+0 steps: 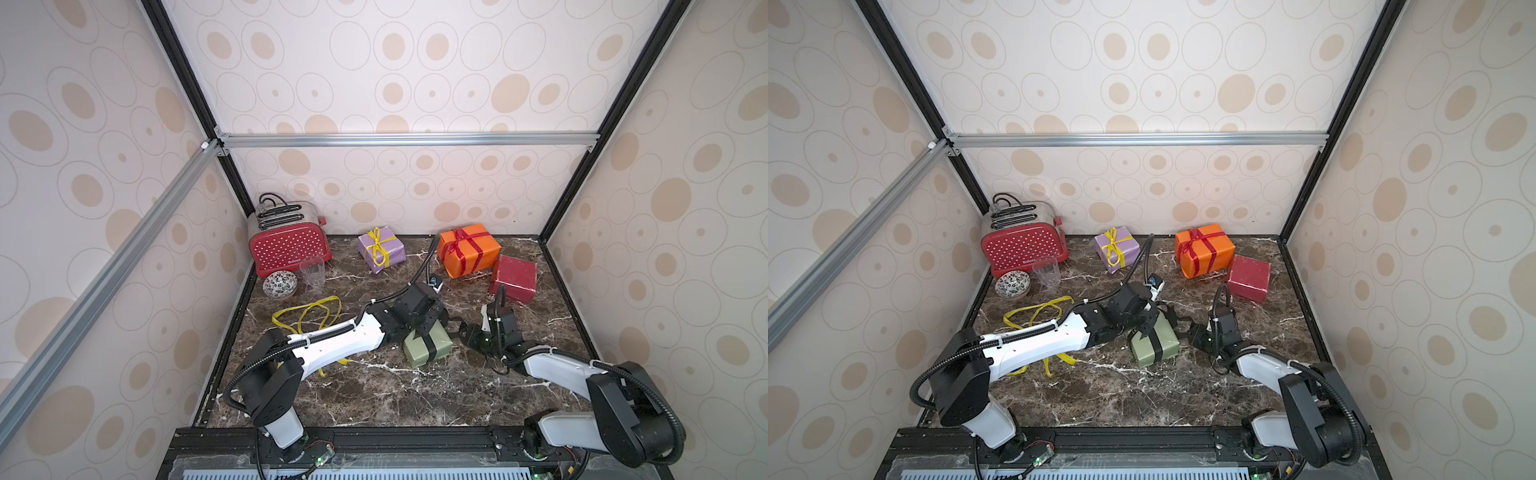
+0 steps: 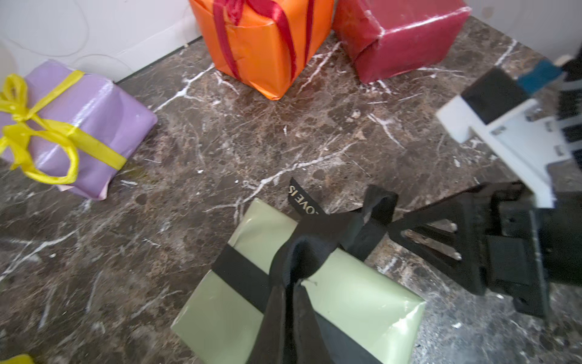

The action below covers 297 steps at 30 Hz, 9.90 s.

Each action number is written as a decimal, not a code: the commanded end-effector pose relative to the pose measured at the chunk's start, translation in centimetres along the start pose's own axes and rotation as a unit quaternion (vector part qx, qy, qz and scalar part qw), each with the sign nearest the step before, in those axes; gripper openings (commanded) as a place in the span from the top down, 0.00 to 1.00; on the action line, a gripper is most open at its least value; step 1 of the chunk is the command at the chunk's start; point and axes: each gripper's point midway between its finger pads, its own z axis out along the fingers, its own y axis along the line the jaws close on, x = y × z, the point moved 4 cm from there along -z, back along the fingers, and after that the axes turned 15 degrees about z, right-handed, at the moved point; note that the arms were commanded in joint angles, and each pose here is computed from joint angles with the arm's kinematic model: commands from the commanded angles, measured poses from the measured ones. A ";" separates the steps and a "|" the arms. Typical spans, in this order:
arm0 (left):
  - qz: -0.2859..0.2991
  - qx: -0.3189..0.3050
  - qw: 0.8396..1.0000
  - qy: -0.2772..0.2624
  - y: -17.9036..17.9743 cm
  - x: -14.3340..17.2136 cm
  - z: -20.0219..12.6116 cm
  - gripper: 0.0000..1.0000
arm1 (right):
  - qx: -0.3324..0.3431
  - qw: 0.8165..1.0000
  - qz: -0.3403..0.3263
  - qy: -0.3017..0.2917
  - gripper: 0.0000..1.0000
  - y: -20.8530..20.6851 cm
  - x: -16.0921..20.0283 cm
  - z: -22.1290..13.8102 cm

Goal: Untie the ribbon bows on the gift boxes
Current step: Untie the ribbon from the gift box, then pull the ribbon from the gift box, then place the ribbon at the center of the board.

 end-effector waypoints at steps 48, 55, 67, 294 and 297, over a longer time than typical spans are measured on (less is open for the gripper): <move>0.022 0.105 0.990 0.094 1.4 0.2 6.5 0.72 | 0.002 1.000 0.002 0.005 0.61 0.5 -0.3 0.3; 0.017 0.071 0.992 0.100 2.1 0.3 7.0 0.96 | 0.002 1.000 0.002 0.004 0.61 0.4 -0.3 0.3; -0.071 -0.201 0.972 0.095 9.7 2.1 3.4 1.00 | 0.002 1.000 0.003 0.004 0.61 0.4 -0.3 0.2; -0.048 0.383 0.833 -0.396 0.6 -16.0 -10.8 0.03 | -0.463 0.865 -0.185 -0.059 1.00 35.6 -6.1 -40.0; -0.038 0.306 0.883 -0.353 1.7 -14.2 -9.0 0.03 | -0.462 0.865 -0.185 -0.063 1.00 35.2 -5.9 -40.2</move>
